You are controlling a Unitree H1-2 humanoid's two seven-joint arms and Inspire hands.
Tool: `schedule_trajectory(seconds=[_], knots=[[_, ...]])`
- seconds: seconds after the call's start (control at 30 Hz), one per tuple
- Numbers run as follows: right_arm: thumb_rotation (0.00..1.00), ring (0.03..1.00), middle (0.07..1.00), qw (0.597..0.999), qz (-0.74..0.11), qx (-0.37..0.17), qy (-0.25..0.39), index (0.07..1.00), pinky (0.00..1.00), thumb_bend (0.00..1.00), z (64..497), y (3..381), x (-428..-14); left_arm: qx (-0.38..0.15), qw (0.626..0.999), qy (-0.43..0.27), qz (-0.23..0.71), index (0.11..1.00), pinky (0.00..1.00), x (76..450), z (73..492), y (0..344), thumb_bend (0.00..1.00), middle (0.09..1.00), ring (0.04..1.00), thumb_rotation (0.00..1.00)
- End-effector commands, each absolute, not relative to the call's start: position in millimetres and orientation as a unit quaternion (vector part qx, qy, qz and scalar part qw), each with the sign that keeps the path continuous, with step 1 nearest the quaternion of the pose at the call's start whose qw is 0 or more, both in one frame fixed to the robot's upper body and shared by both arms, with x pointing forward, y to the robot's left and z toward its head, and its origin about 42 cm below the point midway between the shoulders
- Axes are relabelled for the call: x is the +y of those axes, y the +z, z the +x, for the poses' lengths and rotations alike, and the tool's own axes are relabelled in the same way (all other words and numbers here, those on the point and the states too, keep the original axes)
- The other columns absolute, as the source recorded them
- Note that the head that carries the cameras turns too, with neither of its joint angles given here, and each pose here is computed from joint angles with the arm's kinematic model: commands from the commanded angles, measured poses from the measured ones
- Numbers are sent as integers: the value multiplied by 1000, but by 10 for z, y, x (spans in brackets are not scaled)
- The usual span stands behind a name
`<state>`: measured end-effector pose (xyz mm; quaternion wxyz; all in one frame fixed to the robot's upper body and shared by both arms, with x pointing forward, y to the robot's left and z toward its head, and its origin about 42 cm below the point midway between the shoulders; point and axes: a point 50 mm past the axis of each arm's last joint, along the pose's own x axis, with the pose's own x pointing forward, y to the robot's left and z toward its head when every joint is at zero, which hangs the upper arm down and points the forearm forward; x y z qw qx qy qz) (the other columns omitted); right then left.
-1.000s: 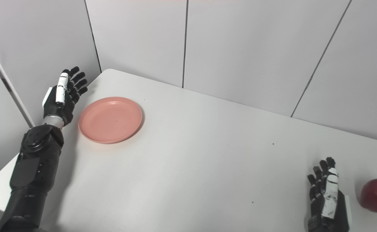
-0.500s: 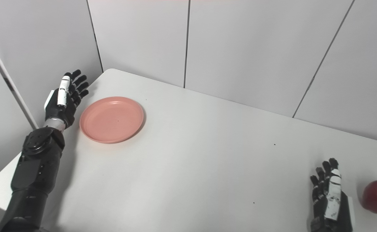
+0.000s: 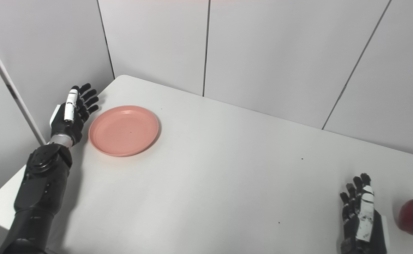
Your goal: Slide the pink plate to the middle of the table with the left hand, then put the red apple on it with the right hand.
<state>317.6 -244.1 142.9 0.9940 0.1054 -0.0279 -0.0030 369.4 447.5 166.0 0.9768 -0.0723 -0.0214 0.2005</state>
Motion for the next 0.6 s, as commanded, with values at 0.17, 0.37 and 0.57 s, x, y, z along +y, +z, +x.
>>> schedule_trajectory(seconds=[0.17,0.37,0.57], knots=[[1000,1000,1000,993,103,-55,13,1000,1000,128,3213,1576,-2441,-55,977,185,-90,890,922,4481,3718,1784,292,914,924,1000],[1000,1000,1000,993,102,-54,11,1000,1000,127,3210,1585,-2437,-47,978,175,-99,895,918,4456,3706,1726,297,911,920,1000],[1000,1000,1000,993,102,-55,14,1000,1000,126,3210,1585,-2436,-35,982,164,-84,904,941,4437,3710,1650,319,916,925,1000]])
